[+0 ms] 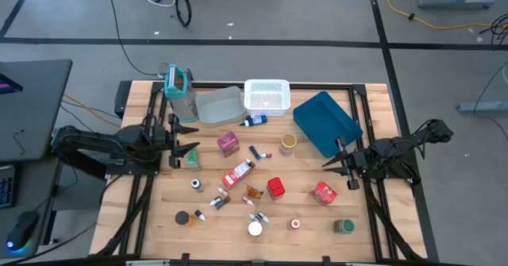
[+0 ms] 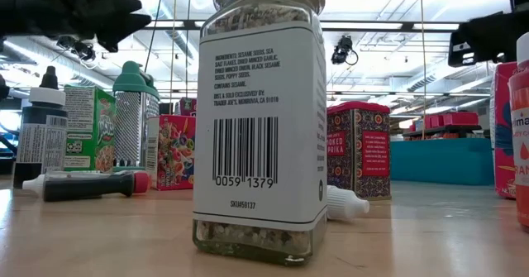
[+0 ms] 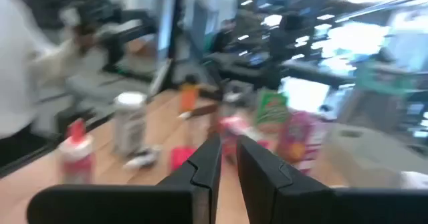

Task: Pick & Place Kitchen Items
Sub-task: Put the pink cereal box into the gray bin

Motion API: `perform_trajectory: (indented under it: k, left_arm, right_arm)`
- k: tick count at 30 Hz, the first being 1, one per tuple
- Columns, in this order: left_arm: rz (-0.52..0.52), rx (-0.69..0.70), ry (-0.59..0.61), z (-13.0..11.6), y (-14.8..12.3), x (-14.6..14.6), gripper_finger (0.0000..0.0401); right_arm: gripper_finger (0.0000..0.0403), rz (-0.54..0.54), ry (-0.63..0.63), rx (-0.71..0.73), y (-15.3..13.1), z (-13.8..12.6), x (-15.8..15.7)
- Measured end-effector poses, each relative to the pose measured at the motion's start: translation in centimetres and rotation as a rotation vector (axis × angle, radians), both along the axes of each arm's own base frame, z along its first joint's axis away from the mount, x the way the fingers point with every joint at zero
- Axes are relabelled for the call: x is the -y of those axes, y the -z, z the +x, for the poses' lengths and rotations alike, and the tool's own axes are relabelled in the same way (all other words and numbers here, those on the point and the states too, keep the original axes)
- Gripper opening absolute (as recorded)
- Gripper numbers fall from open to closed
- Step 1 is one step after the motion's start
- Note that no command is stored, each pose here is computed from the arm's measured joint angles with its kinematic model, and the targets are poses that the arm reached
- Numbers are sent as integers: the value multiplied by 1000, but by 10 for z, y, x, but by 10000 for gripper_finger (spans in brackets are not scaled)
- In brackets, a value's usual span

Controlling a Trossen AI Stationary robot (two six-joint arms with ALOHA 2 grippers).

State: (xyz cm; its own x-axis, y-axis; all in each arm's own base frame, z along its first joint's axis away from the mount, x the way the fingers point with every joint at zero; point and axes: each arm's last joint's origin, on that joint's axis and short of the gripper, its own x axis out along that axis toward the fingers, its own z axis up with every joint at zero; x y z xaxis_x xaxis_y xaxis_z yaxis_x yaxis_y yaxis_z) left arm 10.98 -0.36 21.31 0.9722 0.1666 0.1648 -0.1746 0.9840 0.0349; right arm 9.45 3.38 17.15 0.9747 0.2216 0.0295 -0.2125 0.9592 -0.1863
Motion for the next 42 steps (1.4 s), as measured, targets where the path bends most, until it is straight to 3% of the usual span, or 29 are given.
perform_trajectory:
  k: [5,14,20,23,25,32,42]
  left_arm:
    - [7,-112,-29,24,-18,2,247]
    - [0,-474,-109,78,-28,5,247]
    - [-36,-617,-265,105,-23,3,247]
    - [-226,-635,-348,113,-15,1,247]
    - [-295,-657,-375,116,-7,0,241]
    - [-365,-737,-444,122,13,-1,197]
    - [-341,-743,-481,121,13,-9,154]
  right_arm:
    - [59,48,142,82,-9,0,4]
    - [59,108,156,227,-24,-3,6]
    - [59,5,191,359,-35,-7,8]
    - [59,-20,207,415,-40,-9,8]
    - [59,-15,207,421,-40,-9,8]
    - [59,-5,205,420,-40,-9,8]
    - [59,-4,205,424,-41,-9,9]
